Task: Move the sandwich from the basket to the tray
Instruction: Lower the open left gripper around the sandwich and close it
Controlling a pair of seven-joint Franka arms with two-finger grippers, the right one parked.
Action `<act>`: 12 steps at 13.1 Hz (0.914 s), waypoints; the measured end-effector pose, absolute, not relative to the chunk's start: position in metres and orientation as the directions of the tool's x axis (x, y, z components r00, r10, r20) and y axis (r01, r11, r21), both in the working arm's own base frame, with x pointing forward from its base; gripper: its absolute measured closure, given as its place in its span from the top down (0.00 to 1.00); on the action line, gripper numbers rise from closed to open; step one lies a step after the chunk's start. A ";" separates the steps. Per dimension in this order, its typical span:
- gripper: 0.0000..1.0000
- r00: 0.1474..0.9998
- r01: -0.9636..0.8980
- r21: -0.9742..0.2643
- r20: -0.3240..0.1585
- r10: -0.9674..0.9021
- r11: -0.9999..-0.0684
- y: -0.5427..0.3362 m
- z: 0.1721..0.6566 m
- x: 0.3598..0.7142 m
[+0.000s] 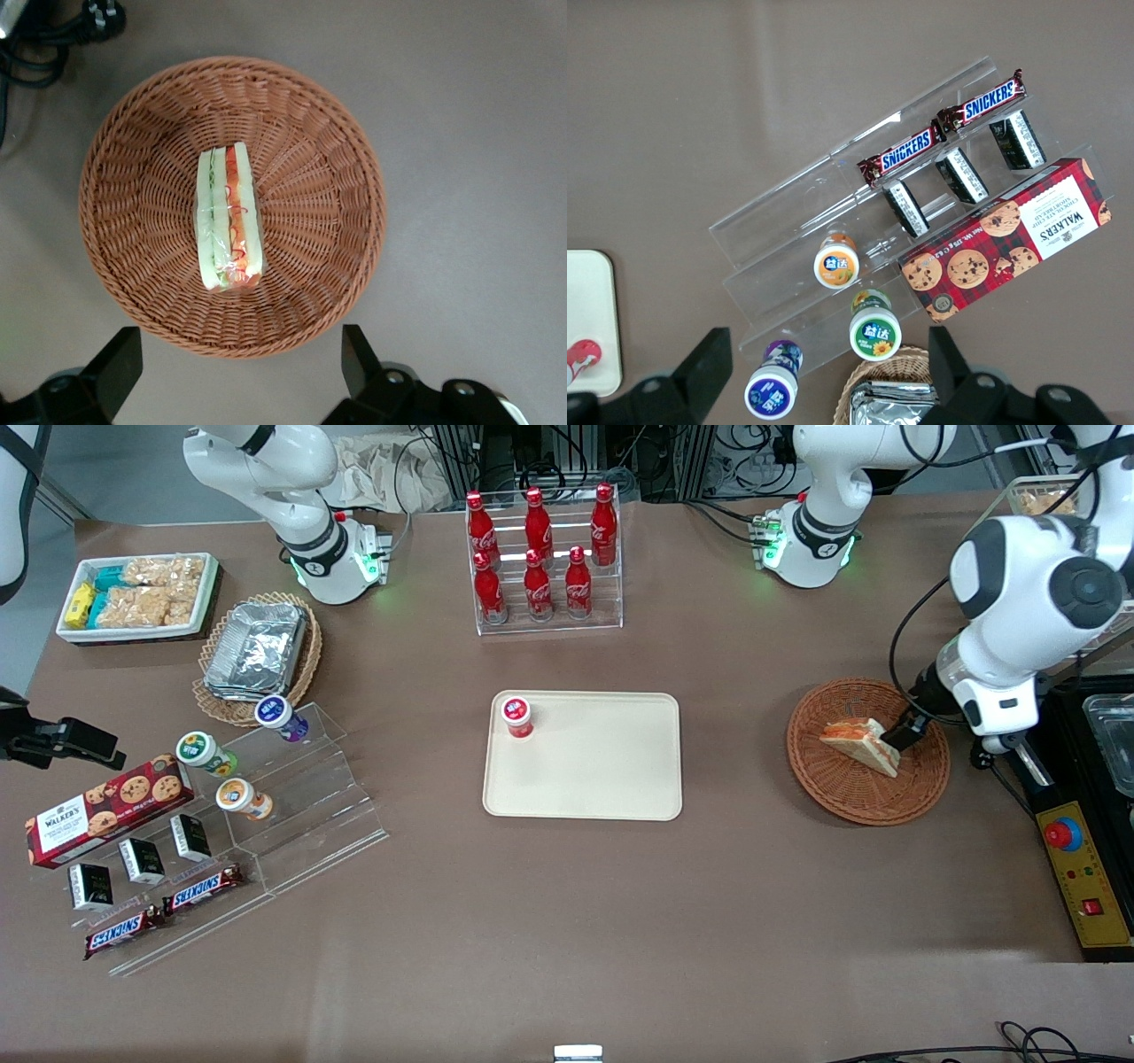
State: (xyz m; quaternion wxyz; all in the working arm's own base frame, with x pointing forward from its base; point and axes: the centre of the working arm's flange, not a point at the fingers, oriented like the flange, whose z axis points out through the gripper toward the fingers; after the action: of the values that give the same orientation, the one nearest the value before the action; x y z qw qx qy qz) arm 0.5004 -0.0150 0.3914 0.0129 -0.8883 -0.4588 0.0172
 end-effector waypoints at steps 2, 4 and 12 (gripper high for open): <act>1.00 0.548 0.836 -0.025 -0.008 0.836 -0.548 -0.015 0.368 0.497; 1.00 0.537 0.843 -0.027 -0.006 0.843 -0.537 -0.015 0.338 0.492; 1.00 0.508 0.861 0.002 0.019 0.861 -0.508 0.001 0.250 0.461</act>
State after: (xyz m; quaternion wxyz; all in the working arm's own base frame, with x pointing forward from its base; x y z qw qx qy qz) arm 0.4613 0.0007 0.2495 0.0037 -0.8684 -0.4958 -0.0088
